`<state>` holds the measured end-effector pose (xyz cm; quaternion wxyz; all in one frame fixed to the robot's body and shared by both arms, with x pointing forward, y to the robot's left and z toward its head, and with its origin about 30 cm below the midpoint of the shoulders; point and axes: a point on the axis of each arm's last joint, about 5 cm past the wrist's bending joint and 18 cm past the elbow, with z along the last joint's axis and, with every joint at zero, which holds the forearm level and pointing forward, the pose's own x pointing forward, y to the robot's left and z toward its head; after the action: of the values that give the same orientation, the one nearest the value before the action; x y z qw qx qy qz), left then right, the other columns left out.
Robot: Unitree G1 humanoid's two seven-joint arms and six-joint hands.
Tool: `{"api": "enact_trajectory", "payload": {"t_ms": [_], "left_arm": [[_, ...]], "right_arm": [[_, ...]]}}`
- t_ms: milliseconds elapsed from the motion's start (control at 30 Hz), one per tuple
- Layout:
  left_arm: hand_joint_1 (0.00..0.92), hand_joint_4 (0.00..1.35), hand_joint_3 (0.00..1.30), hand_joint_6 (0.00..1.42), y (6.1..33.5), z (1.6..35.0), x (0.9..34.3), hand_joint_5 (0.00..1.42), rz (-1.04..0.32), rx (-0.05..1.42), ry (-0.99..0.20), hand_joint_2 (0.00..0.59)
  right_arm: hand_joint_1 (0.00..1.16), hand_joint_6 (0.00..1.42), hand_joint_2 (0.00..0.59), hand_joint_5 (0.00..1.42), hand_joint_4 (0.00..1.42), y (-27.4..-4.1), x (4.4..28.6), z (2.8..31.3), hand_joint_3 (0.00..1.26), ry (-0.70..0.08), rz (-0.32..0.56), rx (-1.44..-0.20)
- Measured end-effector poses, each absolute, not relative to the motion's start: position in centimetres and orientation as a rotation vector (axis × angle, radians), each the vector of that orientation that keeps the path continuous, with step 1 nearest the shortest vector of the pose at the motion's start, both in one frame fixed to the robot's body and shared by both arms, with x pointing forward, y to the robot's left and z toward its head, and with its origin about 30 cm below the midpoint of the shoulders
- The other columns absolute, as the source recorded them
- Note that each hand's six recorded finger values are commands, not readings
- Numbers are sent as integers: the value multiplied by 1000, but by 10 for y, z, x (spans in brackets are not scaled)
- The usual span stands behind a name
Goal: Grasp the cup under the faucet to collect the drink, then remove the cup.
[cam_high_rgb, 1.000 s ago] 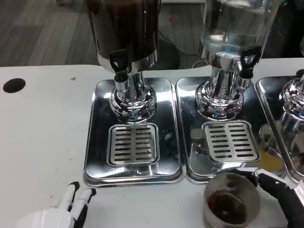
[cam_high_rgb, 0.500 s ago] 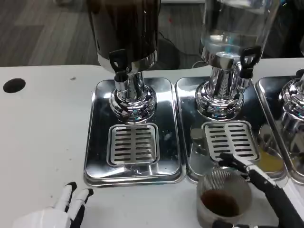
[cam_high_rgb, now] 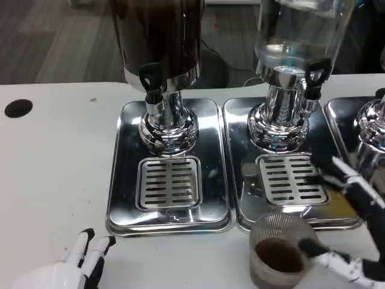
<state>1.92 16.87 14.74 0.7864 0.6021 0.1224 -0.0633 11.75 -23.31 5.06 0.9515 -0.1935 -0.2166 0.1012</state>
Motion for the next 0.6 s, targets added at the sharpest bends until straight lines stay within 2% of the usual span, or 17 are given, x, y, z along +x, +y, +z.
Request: {"api": "enact_trajectory", "payload": {"t_ms": [67,133,200,267,300,500,600], "left_arm": [[0,10,144,338,169,147,20,122,-131,1299,259,90],[0,10,135,315,170,148,21,106,-120,1302,237,108],[0,3,134,298,170,148,22,93,-116,1300,220,115],[0,0,134,277,170,147,23,82,-113,1287,194,111],[0,0,126,257,170,147,23,78,-108,1288,173,113],[0,0,100,221,170,146,29,68,-79,1317,88,118],[0,0,85,206,170,142,34,54,-87,1345,70,156]], "right_arm": [[492,68,474,155,119,-235,119,61,222,-457,195,-358],[509,29,518,115,92,-239,122,72,222,-418,176,-297],[530,12,558,96,75,-242,123,78,222,-402,172,-325],[545,0,582,81,77,-247,124,86,222,-393,174,-435],[551,0,585,74,68,-249,126,90,222,-381,163,-500],[560,0,586,26,24,-251,132,86,201,-269,90,-695],[559,0,586,22,23,-249,135,83,200,-234,79,-817]]}}
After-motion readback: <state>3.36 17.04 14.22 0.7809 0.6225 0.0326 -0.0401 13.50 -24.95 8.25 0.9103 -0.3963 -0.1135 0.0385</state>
